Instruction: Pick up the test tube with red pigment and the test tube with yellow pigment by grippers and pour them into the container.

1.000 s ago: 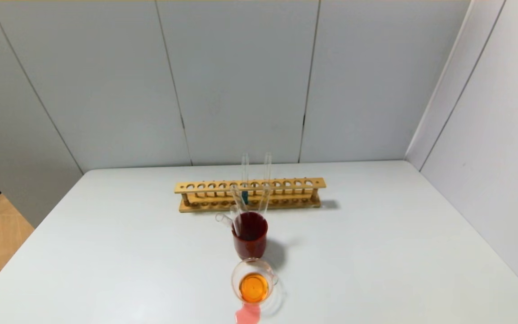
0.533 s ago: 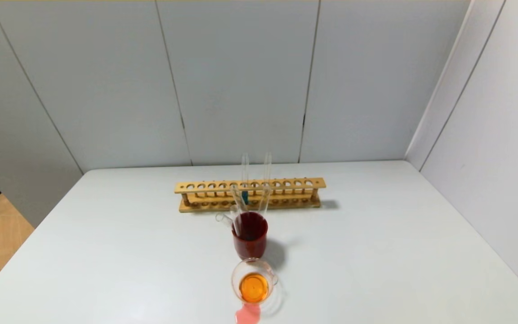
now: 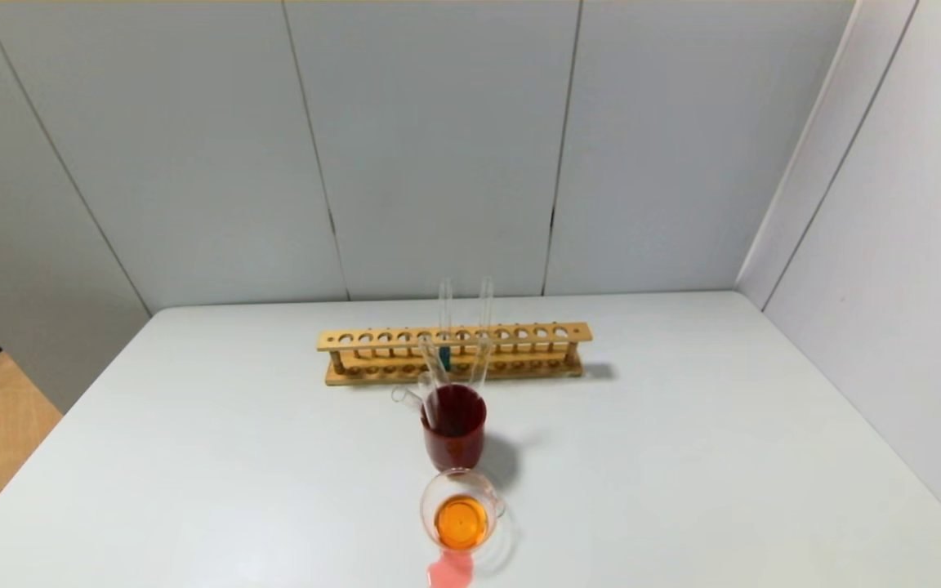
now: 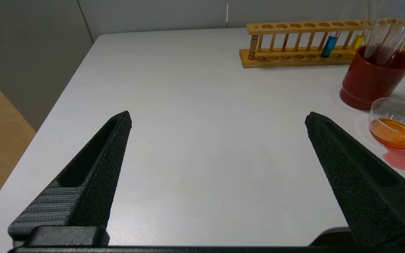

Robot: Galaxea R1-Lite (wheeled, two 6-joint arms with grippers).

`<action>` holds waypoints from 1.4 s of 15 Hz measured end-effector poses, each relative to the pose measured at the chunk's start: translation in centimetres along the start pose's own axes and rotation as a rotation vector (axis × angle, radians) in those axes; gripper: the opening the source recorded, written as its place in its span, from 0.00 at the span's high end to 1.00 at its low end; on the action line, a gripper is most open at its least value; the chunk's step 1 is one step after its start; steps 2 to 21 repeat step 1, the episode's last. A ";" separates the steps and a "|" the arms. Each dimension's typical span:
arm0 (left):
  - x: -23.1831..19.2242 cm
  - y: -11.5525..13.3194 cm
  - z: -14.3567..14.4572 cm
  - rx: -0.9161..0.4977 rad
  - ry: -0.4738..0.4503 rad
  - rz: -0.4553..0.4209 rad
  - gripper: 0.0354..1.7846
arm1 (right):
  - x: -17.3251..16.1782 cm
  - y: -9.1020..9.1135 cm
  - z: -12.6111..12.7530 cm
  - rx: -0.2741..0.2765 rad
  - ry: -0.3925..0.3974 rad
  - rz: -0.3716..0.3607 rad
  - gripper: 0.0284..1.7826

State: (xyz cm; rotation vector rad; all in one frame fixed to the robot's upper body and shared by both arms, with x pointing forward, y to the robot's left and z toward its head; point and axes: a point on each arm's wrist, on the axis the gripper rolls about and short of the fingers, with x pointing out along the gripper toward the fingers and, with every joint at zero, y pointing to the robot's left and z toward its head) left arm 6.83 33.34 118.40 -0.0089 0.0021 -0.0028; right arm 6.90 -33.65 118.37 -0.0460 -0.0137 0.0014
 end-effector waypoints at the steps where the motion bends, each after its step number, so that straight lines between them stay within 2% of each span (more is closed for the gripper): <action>1: 0.0 0.0 0.0 0.000 0.000 0.000 0.02 | 0.0 0.0 0.0 0.010 0.000 -0.002 0.02; 21: 0.0 0.0 0.0 0.000 0.000 0.000 0.02 | 0.0 0.0 0.0 0.010 0.000 -0.002 0.02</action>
